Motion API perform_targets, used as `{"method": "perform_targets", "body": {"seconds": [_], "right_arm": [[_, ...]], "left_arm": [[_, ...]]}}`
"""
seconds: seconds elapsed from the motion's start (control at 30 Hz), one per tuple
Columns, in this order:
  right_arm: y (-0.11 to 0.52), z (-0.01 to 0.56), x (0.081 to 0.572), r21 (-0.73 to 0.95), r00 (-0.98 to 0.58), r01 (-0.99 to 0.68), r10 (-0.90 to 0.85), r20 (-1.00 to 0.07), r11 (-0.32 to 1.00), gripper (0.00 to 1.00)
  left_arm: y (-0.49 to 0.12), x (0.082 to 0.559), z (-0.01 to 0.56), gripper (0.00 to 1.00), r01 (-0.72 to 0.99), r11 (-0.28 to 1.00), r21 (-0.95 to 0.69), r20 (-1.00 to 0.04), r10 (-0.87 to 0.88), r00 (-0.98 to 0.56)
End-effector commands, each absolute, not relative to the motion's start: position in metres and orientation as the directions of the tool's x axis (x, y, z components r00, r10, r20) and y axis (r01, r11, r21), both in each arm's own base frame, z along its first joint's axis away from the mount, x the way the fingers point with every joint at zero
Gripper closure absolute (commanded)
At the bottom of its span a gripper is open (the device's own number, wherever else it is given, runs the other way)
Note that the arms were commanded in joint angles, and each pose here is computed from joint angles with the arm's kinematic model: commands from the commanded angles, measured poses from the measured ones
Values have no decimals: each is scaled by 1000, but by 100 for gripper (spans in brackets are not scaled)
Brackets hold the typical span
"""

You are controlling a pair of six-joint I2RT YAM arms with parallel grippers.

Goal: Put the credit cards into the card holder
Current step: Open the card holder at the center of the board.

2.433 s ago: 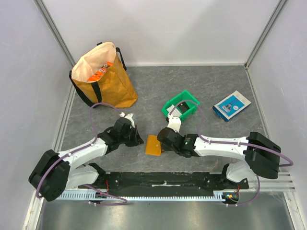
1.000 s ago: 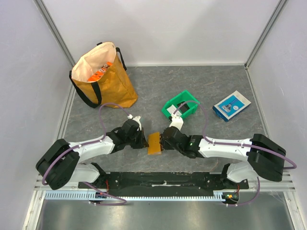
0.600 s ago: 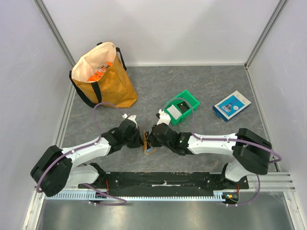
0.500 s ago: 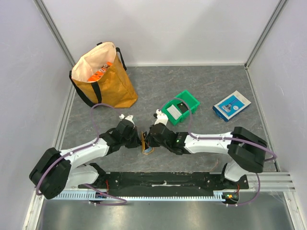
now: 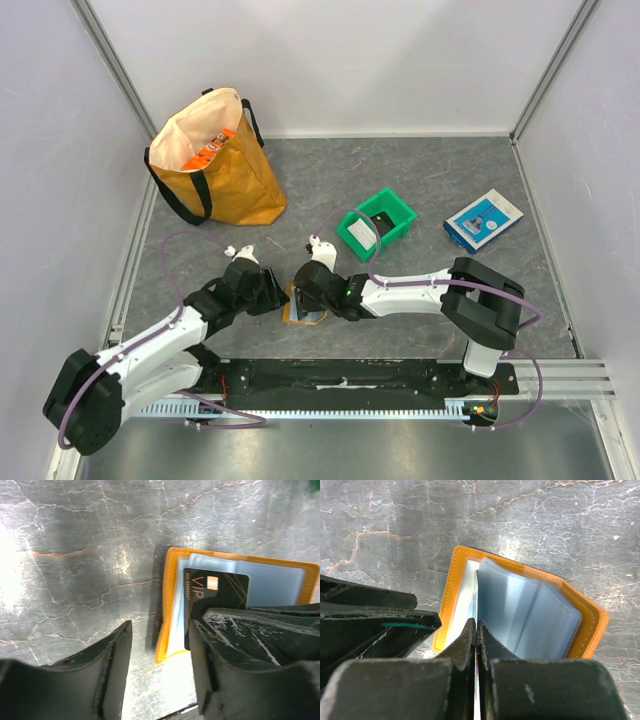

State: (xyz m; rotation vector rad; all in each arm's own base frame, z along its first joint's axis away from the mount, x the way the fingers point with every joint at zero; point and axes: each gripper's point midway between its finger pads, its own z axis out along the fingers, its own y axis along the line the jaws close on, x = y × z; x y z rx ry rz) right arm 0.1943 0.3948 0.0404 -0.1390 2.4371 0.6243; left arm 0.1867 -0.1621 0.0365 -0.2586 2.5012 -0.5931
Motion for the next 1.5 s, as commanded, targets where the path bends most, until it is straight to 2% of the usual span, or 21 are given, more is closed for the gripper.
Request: {"method": "perform_targets", "body": {"seconds": [0.0, 0.2, 0.33, 0.43, 0.63, 0.67, 0.93, 1.47], "right_arm": [[371, 16, 187, 300, -821, -229, -18, -570, 926, 100], [369, 18, 186, 309, -820, -228, -11, -572, 923, 100], [368, 20, 188, 327, -818, -218, 10, -575, 919, 100], [366, 18, 189, 336, -822, -213, 18, -569, 918, 100], [365, 19, 190, 344, -825, -214, 19, -565, 914, 100], [366, 23, 191, 348, -821, -218, 22, -570, 912, 100], [326, 101, 224, 338, -714, -216, 88, -695, 916, 100], [297, 90, 216, 323, -739, -167, 98, -667, 932, 100]], "left_arm": [[-168, 192, 52, 38, -71, 830, -554, -483, -390, -784], [-172, 189, 42, 35, -68, 821, -567, -466, -388, -795], [-180, 181, 28, 41, -65, 821, -567, -408, -349, -843], [-186, 180, 23, 51, -46, 806, -590, -396, -338, -854], [-191, 177, 17, 94, -35, 802, -596, -376, -318, -871], [-191, 178, 18, 98, -36, 805, -593, -380, -319, -868], [-186, 189, 45, 98, 17, 822, -569, -464, -304, -832], [-192, 192, 53, 98, 54, 818, -573, -472, -275, -838]]}}
